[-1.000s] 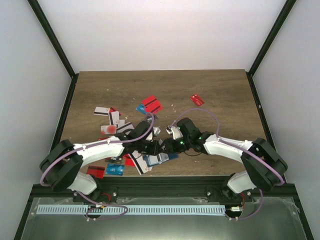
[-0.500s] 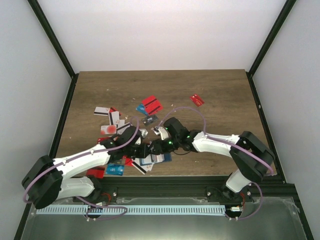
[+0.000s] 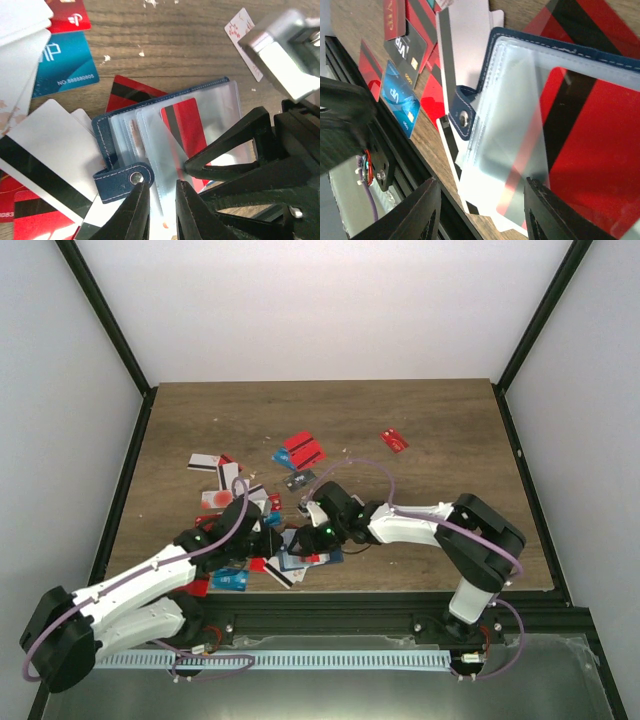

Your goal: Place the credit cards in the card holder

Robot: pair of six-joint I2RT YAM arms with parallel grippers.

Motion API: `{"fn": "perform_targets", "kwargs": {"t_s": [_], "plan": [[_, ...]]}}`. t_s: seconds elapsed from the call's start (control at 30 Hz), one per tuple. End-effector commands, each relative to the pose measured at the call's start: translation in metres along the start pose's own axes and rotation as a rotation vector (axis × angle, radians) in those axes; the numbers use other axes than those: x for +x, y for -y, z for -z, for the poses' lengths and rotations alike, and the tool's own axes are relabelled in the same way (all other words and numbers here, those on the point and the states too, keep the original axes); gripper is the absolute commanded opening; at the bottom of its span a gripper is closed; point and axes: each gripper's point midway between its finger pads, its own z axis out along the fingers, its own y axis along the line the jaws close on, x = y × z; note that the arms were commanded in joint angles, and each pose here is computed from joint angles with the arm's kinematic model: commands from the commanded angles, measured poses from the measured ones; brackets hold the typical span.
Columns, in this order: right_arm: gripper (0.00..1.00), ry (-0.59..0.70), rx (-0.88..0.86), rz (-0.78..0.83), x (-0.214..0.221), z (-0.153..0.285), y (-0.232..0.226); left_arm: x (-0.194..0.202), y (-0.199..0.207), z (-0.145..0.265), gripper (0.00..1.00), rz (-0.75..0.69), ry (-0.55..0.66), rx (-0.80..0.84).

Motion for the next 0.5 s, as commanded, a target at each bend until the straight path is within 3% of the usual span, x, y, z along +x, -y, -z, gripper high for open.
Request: {"fn": "perform_targets", "kwargs": {"t_s": [0.0, 0.27, 0.47], "plan": [[0.48, 0.004, 0.015, 0.001, -0.002, -0.002, -0.002, 0.000, -0.014, 0.004, 0.19, 0.026, 0.023, -0.055], [0.48, 0.105, 0.045, 0.046, -0.014, 0.026, -0.008, 0.008, -0.032, -0.003, 0.30, 0.051, -0.005, -0.138], [0.50, 0.196, 0.187, -0.021, -0.014, 0.061, 0.029, 0.007, -0.016, -0.007, 0.46, 0.039, 0.002, -0.044]]}}
